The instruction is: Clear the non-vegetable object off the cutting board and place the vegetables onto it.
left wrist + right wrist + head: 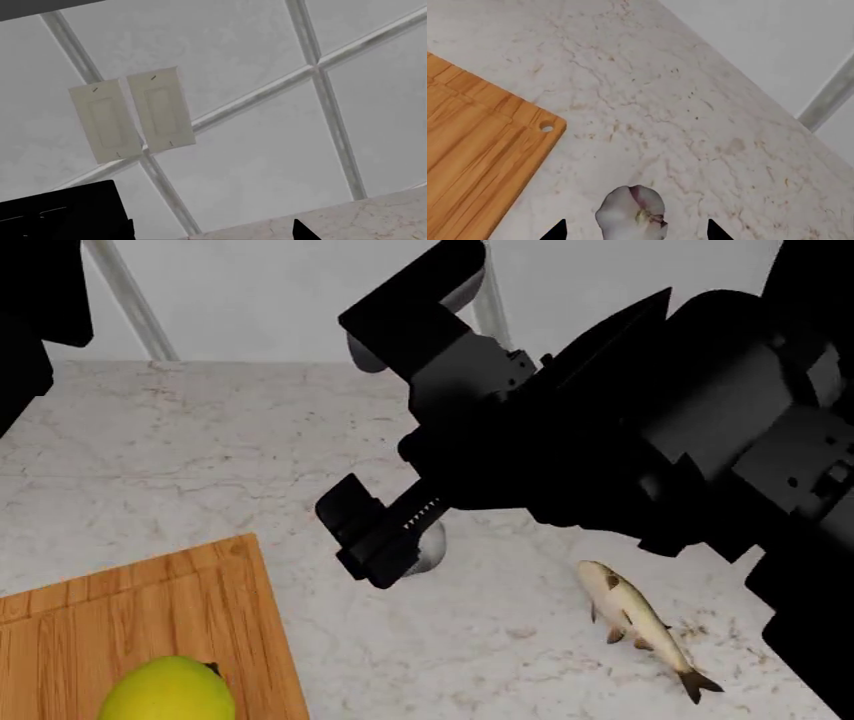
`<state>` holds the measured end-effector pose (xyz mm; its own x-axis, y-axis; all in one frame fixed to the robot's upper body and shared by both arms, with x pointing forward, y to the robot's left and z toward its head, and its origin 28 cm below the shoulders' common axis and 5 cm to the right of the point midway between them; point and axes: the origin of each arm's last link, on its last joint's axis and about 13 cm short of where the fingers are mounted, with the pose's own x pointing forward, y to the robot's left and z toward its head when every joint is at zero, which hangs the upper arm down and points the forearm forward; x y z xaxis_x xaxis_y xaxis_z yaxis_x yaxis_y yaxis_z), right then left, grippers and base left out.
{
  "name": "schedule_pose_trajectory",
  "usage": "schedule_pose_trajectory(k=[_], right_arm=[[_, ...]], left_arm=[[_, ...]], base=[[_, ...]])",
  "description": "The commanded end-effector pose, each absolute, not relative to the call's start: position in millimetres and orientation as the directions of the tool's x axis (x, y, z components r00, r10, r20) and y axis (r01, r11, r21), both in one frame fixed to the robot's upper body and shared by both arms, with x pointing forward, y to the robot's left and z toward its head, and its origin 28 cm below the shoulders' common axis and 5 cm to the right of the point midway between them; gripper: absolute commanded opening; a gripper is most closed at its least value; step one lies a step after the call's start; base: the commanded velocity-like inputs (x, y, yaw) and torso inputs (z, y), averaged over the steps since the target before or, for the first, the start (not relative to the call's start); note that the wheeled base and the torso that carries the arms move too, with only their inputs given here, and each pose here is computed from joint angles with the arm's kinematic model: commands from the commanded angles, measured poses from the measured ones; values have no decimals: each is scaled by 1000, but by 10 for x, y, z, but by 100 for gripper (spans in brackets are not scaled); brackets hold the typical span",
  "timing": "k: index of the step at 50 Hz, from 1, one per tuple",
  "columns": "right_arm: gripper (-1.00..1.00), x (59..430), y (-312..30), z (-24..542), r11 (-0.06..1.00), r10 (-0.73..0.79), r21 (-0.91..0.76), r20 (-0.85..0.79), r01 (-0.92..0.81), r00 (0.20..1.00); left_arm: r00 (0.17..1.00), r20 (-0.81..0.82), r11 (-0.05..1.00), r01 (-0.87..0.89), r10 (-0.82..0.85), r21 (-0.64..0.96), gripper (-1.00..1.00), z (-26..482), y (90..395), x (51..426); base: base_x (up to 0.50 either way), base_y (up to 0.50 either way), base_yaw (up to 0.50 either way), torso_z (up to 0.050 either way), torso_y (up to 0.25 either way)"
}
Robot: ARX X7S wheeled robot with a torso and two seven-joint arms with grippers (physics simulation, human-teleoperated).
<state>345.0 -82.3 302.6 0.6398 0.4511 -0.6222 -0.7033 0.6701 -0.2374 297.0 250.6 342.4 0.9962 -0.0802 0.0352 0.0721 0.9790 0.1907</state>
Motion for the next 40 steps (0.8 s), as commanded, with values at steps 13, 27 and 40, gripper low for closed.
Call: schedule_pose_trajectory(k=[13,27,40], right_arm=[[100,3700,-752,2765,659,499,-190,-613,-727,612],[100,3794,-729,2660,669,506,-155,-622,-727,598],[100,3841,-687,2451,671,504,-121,-650,-732,569]], left_arm=[[994,39,982,94,-102,165,100,3414,2517,2962],[995,37,982,90,-97,169,100,3398,2520,2973],[995,43,982,83,-91,170,100,3397,2541,2960]], base=[[0,0,0,0,0],[0,0,0,0,0],[0,0,0,0,0]])
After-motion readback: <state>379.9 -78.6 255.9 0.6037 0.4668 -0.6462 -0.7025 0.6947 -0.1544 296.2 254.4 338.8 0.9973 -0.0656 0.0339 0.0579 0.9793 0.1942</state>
